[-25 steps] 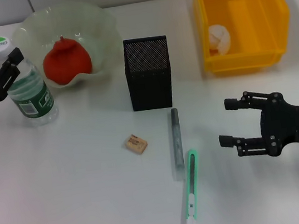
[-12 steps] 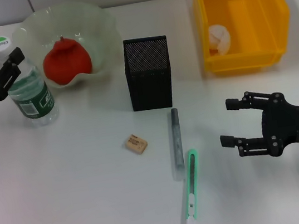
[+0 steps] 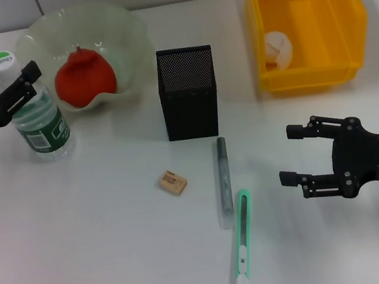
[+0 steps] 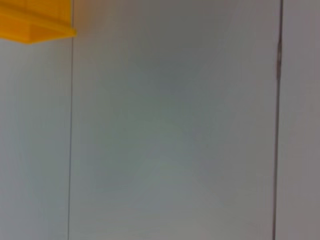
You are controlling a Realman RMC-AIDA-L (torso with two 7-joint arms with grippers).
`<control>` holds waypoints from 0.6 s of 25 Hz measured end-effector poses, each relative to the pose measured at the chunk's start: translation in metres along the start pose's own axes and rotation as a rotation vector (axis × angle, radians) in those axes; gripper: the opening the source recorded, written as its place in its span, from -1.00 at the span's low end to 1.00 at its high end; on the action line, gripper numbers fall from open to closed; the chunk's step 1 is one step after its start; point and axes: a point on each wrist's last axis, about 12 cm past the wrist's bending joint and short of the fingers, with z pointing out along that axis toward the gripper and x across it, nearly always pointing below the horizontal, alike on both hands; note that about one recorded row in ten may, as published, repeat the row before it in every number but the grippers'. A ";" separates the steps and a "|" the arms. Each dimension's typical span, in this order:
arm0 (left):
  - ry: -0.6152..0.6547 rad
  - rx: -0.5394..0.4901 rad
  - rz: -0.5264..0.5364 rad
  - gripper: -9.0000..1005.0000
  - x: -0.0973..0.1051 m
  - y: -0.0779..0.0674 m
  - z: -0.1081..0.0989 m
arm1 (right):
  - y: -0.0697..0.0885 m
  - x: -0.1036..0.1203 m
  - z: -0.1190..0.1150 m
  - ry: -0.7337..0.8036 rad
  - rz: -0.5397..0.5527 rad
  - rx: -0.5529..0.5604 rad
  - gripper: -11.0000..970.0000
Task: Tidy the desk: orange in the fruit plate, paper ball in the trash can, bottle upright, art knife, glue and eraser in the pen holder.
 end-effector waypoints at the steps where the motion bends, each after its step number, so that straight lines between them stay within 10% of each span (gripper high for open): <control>1: 0.000 0.000 0.000 0.36 0.000 0.000 0.000 | 0.000 0.000 0.000 0.000 0.000 0.001 0.65; 10: -0.133 0.137 -0.142 0.56 -0.037 0.003 0.002 | -0.001 -0.001 0.000 -0.010 0.008 0.005 0.65; 15: -0.166 0.390 -0.203 0.55 -0.058 -0.011 -0.006 | -0.004 -0.005 0.001 -0.013 0.036 -0.003 0.65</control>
